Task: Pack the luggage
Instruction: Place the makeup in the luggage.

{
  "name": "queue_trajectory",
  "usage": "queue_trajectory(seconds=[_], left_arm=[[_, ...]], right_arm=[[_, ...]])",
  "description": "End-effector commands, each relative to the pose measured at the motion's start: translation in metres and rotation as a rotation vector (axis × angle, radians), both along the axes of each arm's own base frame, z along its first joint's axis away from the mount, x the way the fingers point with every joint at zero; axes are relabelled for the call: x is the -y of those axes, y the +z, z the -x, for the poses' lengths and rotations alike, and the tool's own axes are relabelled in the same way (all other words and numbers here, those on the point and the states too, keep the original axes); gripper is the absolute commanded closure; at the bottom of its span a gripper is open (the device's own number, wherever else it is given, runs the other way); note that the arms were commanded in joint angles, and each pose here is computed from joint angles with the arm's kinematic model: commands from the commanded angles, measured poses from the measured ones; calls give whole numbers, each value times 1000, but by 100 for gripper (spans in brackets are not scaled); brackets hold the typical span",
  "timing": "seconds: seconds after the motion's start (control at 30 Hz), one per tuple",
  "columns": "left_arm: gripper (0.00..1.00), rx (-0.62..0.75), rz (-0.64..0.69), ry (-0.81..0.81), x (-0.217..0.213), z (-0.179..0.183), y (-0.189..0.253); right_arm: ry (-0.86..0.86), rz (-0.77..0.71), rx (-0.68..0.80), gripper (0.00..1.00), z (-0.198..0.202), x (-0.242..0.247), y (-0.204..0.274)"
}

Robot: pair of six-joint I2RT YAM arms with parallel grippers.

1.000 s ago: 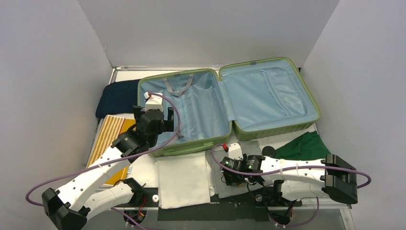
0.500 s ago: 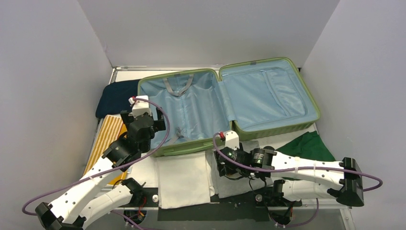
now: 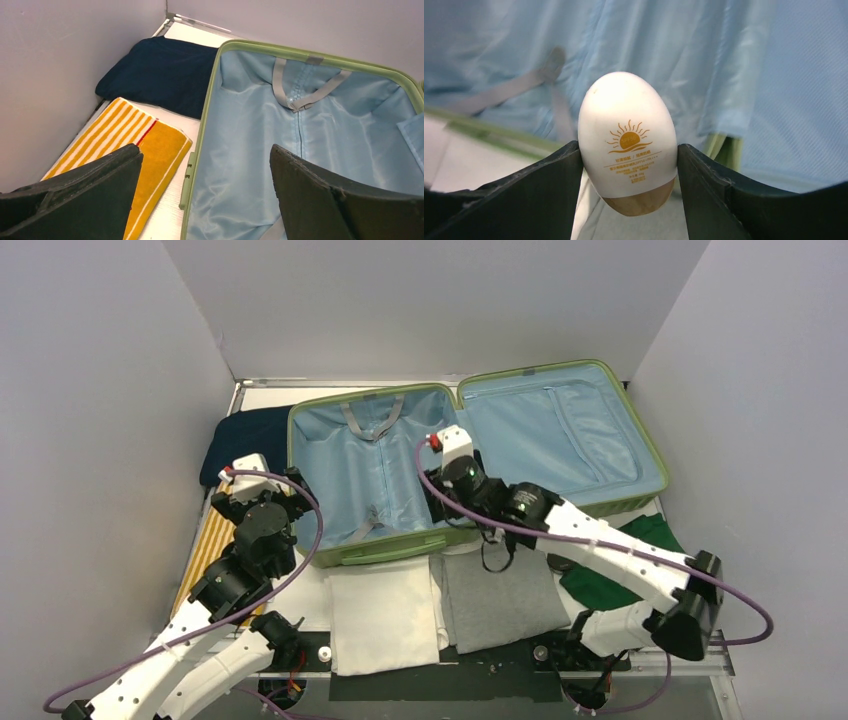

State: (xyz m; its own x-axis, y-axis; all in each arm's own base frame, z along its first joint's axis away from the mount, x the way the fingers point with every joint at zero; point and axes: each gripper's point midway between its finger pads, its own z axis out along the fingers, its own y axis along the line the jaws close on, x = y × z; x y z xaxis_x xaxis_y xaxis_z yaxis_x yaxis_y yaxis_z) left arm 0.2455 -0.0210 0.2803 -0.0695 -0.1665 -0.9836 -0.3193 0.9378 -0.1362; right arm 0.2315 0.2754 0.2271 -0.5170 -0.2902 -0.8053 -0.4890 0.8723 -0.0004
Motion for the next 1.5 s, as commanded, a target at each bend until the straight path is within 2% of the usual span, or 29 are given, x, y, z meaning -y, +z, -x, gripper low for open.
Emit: queue_trajectory(seconds=[0.0,0.17,0.43,0.63,0.87,1.07,1.2,1.33,1.47], left_arm=[[3,49,17,50,-7,-2,7],[3,24,-2,34,-1,-7,2],[3,15,3,8,6,-9,0],[3,14,1,3,6,-10,-1],[3,6,-9,0,8,-12,-2],[3,-3,-21,2,9,-14,-4],[3,-6,-24,-3,9,-14,-4],[3,-9,-24,-14,12,-15,-5],[3,-22,-38,-25,13,-16,-8]], right_arm=[[-56,-66,130,62,-90,-5,14],[-132,-37,121,61,-160,-16,-12],[-234,-31,75,61,-230,-57,-58],[-375,15,91,61,-265,-51,-85],[-473,47,86,57,-284,-31,-115],[-506,60,42,46,-298,-24,-141],[-516,24,35,26,-303,-25,-141],[-509,-42,27,12,-302,-33,-124],[-484,-127,54,5,-291,-40,-79]])
